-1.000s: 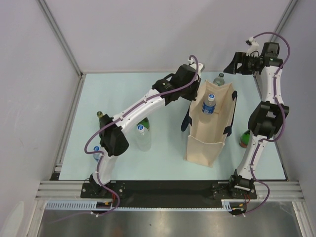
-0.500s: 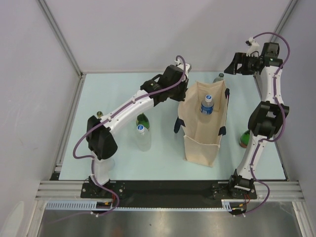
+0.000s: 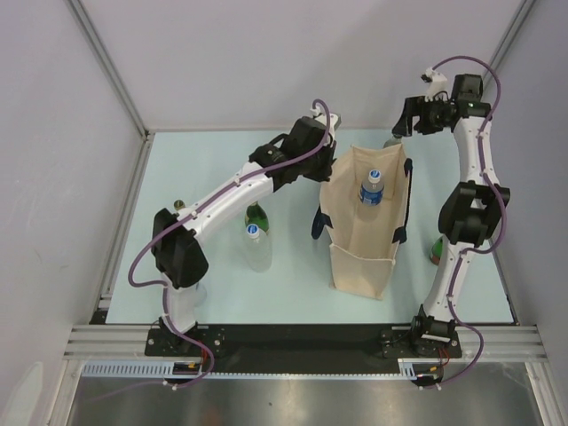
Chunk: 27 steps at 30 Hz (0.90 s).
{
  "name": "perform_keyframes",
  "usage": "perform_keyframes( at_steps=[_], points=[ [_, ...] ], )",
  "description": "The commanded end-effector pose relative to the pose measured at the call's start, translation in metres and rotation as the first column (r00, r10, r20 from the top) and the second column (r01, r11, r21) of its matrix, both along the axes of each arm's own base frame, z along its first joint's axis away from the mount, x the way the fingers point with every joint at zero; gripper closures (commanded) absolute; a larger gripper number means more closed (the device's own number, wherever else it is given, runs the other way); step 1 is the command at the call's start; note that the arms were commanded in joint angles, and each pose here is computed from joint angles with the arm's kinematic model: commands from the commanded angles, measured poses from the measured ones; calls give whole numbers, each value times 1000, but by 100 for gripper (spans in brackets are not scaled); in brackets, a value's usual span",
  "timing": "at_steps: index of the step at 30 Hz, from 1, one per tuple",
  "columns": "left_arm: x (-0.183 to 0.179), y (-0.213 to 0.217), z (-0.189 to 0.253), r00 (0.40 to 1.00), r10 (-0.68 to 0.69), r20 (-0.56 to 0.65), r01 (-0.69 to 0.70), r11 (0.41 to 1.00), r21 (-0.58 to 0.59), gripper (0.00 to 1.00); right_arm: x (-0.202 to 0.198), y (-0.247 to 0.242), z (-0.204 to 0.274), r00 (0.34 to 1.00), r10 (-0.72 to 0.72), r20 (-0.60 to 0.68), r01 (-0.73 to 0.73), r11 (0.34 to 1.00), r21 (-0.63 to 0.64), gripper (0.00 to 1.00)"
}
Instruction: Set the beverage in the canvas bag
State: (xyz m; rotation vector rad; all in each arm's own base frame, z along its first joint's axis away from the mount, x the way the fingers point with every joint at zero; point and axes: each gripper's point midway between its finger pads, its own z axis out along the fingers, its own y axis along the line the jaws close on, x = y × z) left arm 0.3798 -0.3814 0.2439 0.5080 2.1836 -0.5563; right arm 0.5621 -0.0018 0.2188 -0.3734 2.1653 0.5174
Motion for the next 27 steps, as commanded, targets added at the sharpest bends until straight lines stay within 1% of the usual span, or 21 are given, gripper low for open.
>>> perform_keyframes(
  at_steps=[1,3,8,12,20,23,24,27],
  points=[
    [3,17,50,996,44,79,-36,995,-93,100,12,3,2,999,-6,39,9,996,-90,11],
    [2,18,49,996,47,77,-39,994,-97,100,15,4,-3,999,-10,31,13,995,-101,15],
    [1,17,47,996,44,71,-35,993,-114,100,19,2,-19,1000,-23,13,24,988,-150,19],
    [1,16,45,997,41,66,-33,992,-120,100,24,2,-28,1000,-26,10,28,985,-171,20],
    [2,13,46,997,38,63,-30,990,-136,100,30,11,-39,1000,-4,15,7,981,-195,26],
    [3,13,46,997,40,62,-31,990,-139,100,33,14,-44,1000,-1,13,3,980,-199,29],
    [3,13,45,997,40,61,-31,990,-138,100,34,14,-44,1000,-2,14,5,980,-200,33],
    [2,13,47,997,37,64,-28,990,-142,100,35,16,-46,1000,-1,13,3,979,-205,37]
  ],
)
